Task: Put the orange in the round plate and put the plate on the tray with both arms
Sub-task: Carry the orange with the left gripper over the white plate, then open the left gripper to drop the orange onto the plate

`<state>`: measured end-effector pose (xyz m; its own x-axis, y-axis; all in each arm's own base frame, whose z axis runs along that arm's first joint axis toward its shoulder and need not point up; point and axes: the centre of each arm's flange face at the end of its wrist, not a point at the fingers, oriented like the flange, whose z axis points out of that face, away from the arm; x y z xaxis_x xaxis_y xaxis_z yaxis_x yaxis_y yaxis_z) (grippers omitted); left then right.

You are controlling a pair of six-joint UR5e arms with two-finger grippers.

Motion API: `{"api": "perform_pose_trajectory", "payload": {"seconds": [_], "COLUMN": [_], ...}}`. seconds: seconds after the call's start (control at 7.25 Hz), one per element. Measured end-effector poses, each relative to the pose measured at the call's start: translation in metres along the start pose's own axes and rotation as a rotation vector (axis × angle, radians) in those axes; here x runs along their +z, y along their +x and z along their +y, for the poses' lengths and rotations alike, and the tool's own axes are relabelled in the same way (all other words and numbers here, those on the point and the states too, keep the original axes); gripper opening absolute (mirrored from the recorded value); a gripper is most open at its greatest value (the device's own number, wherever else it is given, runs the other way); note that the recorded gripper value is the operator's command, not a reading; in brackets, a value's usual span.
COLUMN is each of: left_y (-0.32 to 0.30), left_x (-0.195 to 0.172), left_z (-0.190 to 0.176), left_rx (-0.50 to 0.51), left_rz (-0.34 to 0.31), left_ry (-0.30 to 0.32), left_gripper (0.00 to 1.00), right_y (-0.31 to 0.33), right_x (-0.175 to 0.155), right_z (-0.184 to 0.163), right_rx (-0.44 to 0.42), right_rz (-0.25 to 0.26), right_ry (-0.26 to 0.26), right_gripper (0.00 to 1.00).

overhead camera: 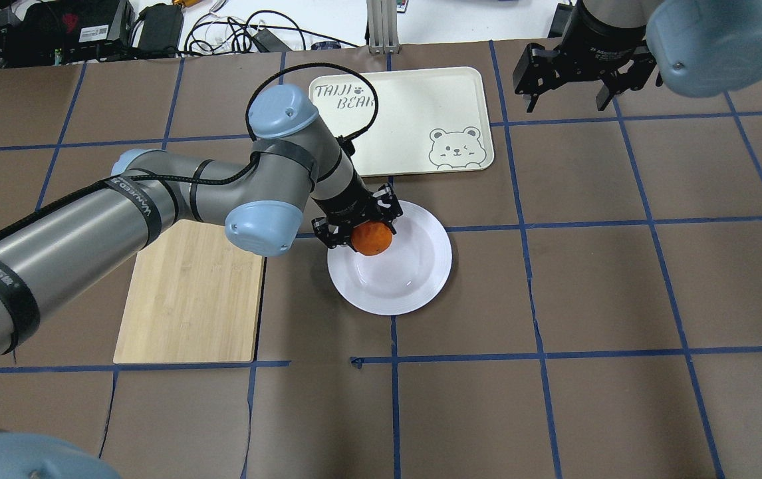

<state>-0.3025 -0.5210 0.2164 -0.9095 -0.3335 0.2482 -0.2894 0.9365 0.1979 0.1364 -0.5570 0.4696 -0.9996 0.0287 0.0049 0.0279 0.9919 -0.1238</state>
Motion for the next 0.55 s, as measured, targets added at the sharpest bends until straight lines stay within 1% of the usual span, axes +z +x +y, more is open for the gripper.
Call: {"api": "perform_pose_trajectory", "payload": {"seconds": [0.14, 0.28, 0.41, 0.55], "left_y": [0.002, 0.006, 0.01, 0.012], "left_x": [0.007, 0.003, -0.007, -0.019], "left_z": [0.002, 0.002, -0.001, -0.005], "left_rx": [-0.028, -0.045, -0.038, -0.014], "left_rz": [0.006, 0.023, 0.044, 0.048], "left_ry": [-0.004, 0.018, 0.054, 0.088], "left_gripper": [1.0, 1.0, 1.0, 1.0], "right_y": [0.001, 0.003, 0.004, 0.005], "right_x": [0.0, 0.0, 0.0, 0.0], "right_z": [0.0, -0.001, -0.001, -0.002], "right_rx": [0.002, 0.004, 0.007, 0.011], "right_rz": [0.0, 0.0, -0.001, -0.01], "right_ry": [0.0, -0.001, -0.001, 0.002], "right_gripper": [1.0, 1.0, 1.0, 1.0]}}
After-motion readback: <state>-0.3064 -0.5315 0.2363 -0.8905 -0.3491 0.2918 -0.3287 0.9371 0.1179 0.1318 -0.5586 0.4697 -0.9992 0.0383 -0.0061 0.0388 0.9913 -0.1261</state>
